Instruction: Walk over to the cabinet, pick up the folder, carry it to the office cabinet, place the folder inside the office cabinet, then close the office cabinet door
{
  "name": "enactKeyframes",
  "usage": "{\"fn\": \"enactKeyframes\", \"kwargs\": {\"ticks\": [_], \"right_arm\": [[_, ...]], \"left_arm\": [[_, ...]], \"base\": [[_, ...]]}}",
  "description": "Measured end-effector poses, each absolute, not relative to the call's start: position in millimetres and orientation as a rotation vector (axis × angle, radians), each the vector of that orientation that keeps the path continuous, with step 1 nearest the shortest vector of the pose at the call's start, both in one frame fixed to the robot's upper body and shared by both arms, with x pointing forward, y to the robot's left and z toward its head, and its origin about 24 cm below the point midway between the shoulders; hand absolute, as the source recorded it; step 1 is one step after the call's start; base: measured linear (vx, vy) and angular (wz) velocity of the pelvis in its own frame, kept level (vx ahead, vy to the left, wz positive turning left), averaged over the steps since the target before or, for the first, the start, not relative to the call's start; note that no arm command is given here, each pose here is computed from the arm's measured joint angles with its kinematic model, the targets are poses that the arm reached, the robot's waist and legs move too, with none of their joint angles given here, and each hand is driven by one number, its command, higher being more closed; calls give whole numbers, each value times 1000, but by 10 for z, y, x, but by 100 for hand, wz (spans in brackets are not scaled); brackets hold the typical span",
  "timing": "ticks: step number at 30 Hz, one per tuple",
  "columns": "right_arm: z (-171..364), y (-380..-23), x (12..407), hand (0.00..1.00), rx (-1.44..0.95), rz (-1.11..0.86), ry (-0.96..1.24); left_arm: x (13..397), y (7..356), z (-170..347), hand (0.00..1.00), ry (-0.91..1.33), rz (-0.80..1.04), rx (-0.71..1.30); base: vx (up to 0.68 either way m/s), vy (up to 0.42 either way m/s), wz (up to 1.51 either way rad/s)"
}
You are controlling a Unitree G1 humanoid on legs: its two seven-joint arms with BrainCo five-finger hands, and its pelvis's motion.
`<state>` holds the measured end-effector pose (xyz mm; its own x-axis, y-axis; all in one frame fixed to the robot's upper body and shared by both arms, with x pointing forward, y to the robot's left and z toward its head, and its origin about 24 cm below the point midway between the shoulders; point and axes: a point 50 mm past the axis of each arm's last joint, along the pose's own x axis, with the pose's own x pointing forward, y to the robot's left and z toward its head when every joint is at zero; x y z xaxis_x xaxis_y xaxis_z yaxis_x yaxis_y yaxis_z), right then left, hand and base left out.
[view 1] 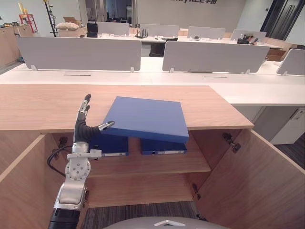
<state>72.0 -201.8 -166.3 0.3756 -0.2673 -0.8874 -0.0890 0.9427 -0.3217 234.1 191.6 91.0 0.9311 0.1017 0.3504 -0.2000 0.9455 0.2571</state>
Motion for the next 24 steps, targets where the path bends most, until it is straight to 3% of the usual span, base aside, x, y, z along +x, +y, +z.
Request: {"fn": "enactKeyframes", "kwargs": {"ticks": [10,19,21,24], "right_arm": [[-1675,-2019,690,0,-321,-136,1204],[-1677,-2037,677,0,-266,-192,1210],[-1674,-2008,722,0,-272,-171,1200],[-1653,-2044,810,0,-277,-168,1179]], "left_arm": [[2391,1852,1204,0,-466,43,393],[2430,1879,2414,0,-982,33,630],[2281,1545,2766,0,-1209,-130,584],[1916,1073,2234,0,-1128,-434,407]], "base": [[32,2,1],[-1,1,-2],[-30,-12,5],[12,27,-10]]}}
